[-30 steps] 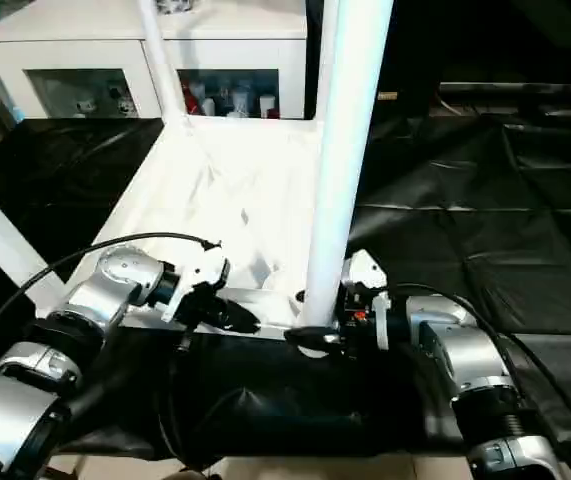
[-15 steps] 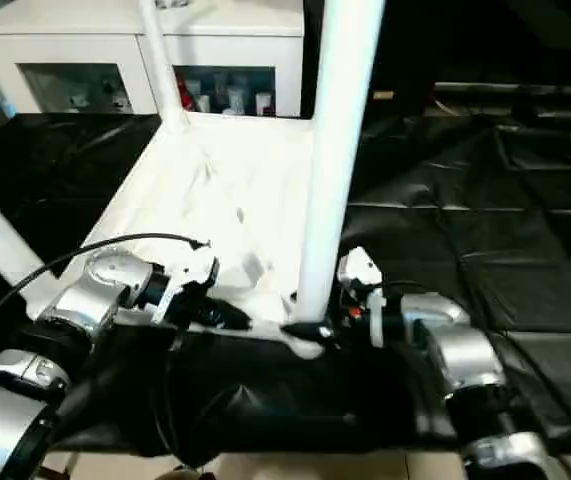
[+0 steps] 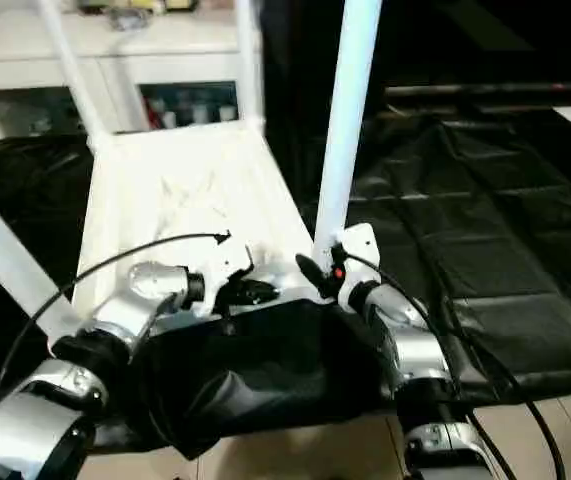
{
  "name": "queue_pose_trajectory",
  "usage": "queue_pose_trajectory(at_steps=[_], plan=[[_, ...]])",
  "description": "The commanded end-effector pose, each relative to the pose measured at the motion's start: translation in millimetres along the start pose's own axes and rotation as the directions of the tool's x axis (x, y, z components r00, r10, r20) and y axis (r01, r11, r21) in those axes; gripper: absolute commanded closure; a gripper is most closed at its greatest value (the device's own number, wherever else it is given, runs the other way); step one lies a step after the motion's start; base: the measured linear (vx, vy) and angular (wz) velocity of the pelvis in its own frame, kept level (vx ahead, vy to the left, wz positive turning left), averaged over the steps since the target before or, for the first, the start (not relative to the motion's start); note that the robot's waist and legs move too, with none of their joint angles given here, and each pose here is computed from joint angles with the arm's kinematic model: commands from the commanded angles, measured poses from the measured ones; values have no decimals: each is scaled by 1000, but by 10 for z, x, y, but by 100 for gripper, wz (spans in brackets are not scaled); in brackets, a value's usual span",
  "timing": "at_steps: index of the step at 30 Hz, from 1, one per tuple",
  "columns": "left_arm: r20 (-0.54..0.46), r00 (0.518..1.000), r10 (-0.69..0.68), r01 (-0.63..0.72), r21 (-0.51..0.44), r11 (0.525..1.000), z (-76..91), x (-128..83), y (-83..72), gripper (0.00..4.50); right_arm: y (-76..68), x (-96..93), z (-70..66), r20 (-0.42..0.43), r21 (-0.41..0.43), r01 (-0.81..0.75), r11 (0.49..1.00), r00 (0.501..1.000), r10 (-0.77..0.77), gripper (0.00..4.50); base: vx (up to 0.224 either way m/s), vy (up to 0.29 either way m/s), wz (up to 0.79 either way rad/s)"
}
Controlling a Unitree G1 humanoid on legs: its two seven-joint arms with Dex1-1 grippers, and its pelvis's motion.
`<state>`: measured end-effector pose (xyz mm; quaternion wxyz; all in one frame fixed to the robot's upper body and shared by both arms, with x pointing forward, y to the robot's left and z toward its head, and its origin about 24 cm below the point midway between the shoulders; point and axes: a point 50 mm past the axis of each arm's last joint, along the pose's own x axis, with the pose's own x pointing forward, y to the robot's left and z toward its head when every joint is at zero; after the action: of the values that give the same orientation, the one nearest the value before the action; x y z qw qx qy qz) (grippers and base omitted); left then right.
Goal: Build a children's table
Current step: Rotate leg to tighten
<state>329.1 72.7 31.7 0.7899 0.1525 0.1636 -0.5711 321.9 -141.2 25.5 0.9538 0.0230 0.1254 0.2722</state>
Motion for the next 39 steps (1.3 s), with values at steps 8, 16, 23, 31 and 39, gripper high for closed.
queue_pose_trajectory(at_steps=[8,16,23,31,39], plan=[[20,987,-159,156,99,983,116,31,-81,450,232,-192,32,-58,-46,-474,879,880,471,100,8,1,0],[-60,969,-238,244,136,960,8,-270,38,450,-362,-873,230,-226,-95,-589,802,798,559,100,64,-22,8],[-61,958,-280,286,147,947,10,-319,29,450,-651,-1101,443,-227,-117,-519,847,844,486,100,8,-4,0],[5,941,-338,334,154,930,30,-346,-41,450,-800,-1378,598,-179,-118,-456,882,884,433,100,0,0,0],[48,943,-330,317,172,932,69,-407,-24,450,-685,-1313,531,-124,-136,-410,902,910,395,100,0,0,0]])
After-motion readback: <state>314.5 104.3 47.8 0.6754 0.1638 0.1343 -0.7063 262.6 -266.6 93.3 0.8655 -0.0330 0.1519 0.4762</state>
